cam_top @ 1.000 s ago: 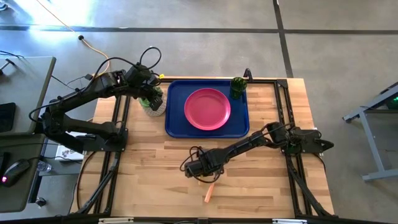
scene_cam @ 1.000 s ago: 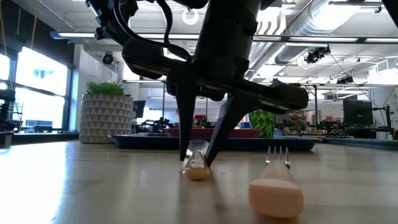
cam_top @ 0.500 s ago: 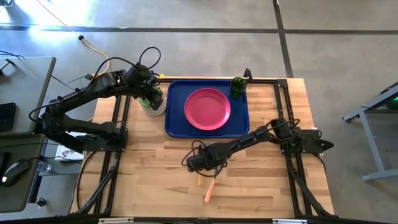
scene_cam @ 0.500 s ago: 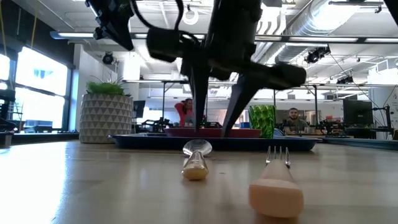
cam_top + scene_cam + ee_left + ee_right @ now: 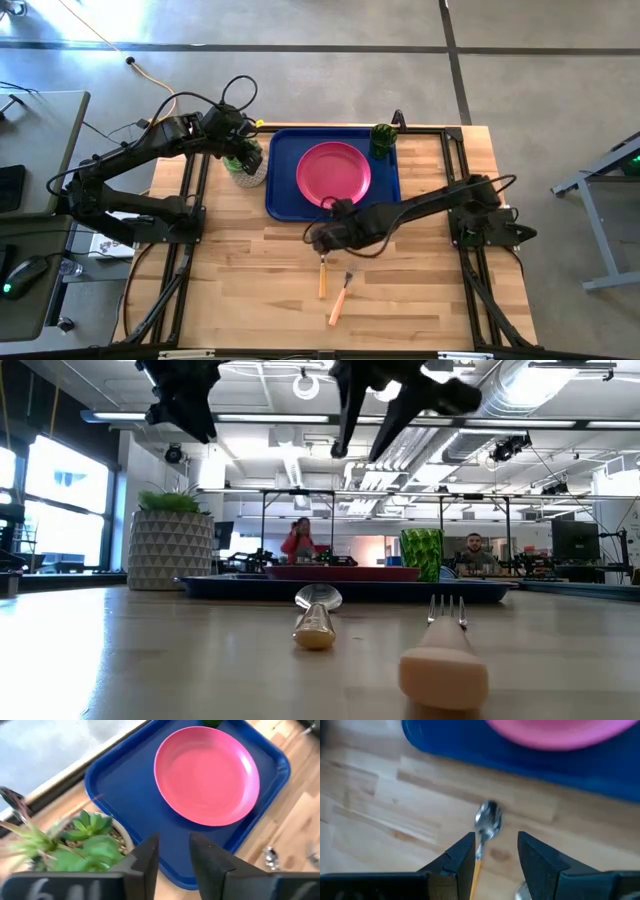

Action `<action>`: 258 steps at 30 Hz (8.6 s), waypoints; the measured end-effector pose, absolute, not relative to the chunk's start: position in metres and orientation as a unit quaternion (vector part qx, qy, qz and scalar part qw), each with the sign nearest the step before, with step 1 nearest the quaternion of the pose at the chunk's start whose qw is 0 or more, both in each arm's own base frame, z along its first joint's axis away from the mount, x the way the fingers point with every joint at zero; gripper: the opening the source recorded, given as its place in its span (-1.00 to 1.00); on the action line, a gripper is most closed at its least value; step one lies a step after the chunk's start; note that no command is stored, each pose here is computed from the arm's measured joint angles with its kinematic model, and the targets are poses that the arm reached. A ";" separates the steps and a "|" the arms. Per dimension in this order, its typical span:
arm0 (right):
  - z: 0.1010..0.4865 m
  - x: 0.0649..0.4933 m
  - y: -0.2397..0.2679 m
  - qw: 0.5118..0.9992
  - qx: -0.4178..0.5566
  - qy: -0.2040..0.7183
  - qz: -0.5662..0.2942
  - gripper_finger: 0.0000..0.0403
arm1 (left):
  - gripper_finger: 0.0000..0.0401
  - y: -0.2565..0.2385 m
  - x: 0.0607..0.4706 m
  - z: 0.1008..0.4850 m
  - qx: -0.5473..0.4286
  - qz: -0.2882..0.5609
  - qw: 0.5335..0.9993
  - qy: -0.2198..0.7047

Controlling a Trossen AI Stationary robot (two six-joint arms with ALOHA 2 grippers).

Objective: Pick and place plate/cup/fork/spoon on tray
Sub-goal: Put the orange spoon on the blue serving tray to the left side of the pink plate

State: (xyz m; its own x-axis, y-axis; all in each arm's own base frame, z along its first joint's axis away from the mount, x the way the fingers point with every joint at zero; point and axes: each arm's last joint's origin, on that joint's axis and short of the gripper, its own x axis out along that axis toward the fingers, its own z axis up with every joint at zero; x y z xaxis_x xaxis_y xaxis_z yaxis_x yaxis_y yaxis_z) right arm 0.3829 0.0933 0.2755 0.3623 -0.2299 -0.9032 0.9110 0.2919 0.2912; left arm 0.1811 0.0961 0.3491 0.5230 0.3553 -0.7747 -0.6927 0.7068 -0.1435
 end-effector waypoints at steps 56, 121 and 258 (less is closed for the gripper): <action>0.436 0.186 0.003 0.833 0.110 0.384 -0.384 -0.32 | -0.41 -0.018 0.323 0.302 -0.490 0.242 0.806 0.225; 0.436 0.187 0.003 0.832 0.110 0.385 -0.384 -0.32 | -0.93 -0.103 0.380 0.333 -0.487 0.179 0.812 0.266; 0.421 0.211 0.010 0.802 0.212 0.416 -0.373 -0.32 | -0.81 -0.140 0.402 0.131 -0.319 0.377 0.679 0.543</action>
